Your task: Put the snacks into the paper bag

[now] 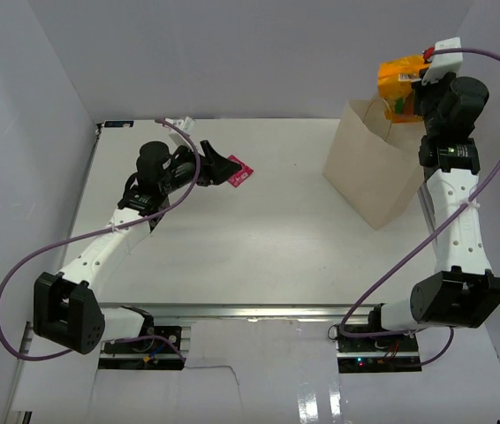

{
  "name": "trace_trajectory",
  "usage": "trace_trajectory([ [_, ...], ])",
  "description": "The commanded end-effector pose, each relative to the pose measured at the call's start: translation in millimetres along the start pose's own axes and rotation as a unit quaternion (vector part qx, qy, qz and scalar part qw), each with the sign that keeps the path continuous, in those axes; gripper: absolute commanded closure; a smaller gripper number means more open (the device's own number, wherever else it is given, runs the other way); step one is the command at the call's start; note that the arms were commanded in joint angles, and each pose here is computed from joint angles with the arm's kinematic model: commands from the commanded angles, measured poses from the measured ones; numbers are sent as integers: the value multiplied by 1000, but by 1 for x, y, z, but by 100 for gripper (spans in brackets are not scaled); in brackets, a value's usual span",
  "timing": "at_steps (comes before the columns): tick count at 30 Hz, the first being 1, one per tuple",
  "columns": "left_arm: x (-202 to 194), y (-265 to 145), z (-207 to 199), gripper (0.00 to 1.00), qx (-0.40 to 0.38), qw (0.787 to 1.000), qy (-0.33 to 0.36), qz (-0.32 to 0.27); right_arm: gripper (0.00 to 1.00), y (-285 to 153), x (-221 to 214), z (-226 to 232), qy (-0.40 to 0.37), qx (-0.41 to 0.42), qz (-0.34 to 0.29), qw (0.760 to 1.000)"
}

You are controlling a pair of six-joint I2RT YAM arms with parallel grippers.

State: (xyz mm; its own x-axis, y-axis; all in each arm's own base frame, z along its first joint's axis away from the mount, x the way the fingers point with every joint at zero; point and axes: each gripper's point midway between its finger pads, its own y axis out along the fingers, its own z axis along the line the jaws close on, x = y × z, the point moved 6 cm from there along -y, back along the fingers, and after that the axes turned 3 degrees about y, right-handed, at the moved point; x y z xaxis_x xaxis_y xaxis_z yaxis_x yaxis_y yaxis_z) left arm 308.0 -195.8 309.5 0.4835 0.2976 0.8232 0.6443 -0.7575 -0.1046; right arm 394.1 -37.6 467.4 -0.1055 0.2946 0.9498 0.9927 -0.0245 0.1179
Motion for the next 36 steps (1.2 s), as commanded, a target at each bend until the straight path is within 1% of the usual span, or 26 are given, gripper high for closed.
trace_trajectory([
  [1,1,-8,-3,22,3,1000,13,-8,92,-25,34,-20,5,-50,-77,996],
  [6,-7,-9,5,22,25,1000,9,6,92,-39,3,2,23,5,-41,999],
  [9,-9,-7,16,22,60,998,5,6,92,-45,-15,11,32,24,-21,999],
  [10,-12,-7,24,21,86,996,1,12,86,-47,-21,15,37,33,-14,999],
  [12,-19,-4,35,22,118,993,-10,25,80,-49,-28,20,42,45,-4,998],
  [13,-19,-3,38,21,125,992,-10,28,77,-51,-29,22,44,50,-3,998],
  [14,-22,-2,41,21,132,991,-11,32,71,-52,-34,24,48,57,3,997],
  [16,-27,1,49,22,147,988,-16,40,66,-53,-37,26,50,61,6,997],
  [17,-27,3,50,21,148,988,-17,41,60,-53,-38,28,50,64,7,997],
  [20,-31,6,55,22,153,987,-22,46,55,-54,-39,28,50,65,7,997],
  [22,-35,8,61,21,166,985,-25,50,53,-56,-34,28,46,68,-2,997],
  [24,-38,10,69,21,185,981,-32,53,48,-57,-24,26,39,74,-16,996],
  [25,-42,14,78,21,208,976,-38,56,42,-59,-17,29,35,91,-28,995],
  [27,-44,19,88,22,237,968,-51,65,37,-63,-4,29,22,109,-49,993],
  [28,-45,22,92,22,251,963,-67,67,34,-67,10,28,14,118,-69,991],
  [29,-57,26,108,22,287,951,-81,86,29,-70,19,32,7,141,-85,986],
  [30,-53,32,111,22,299,947,-86,84,28,-73,28,32,-4,152,-100,983],
  [31,-54,35,120,23,327,937,-99,80,26,-80,46,34,-15,175,-128,976],
  [33,-61,42,135,22,356,924,-105,92,21,-89,63,39,-30,210,-156,965],
  [34,-67,53,147,22,370,917,-108,101,19,-94,71,42,-46,228,-172,957],
  [35,-68,57,154,22,381,913,-104,104,15,-104,81,51,-56,276,-194,940],
  [36,-70,64,160,22,381,913,-94,112,14,-109,82,59,-60,314,-197,927],
])
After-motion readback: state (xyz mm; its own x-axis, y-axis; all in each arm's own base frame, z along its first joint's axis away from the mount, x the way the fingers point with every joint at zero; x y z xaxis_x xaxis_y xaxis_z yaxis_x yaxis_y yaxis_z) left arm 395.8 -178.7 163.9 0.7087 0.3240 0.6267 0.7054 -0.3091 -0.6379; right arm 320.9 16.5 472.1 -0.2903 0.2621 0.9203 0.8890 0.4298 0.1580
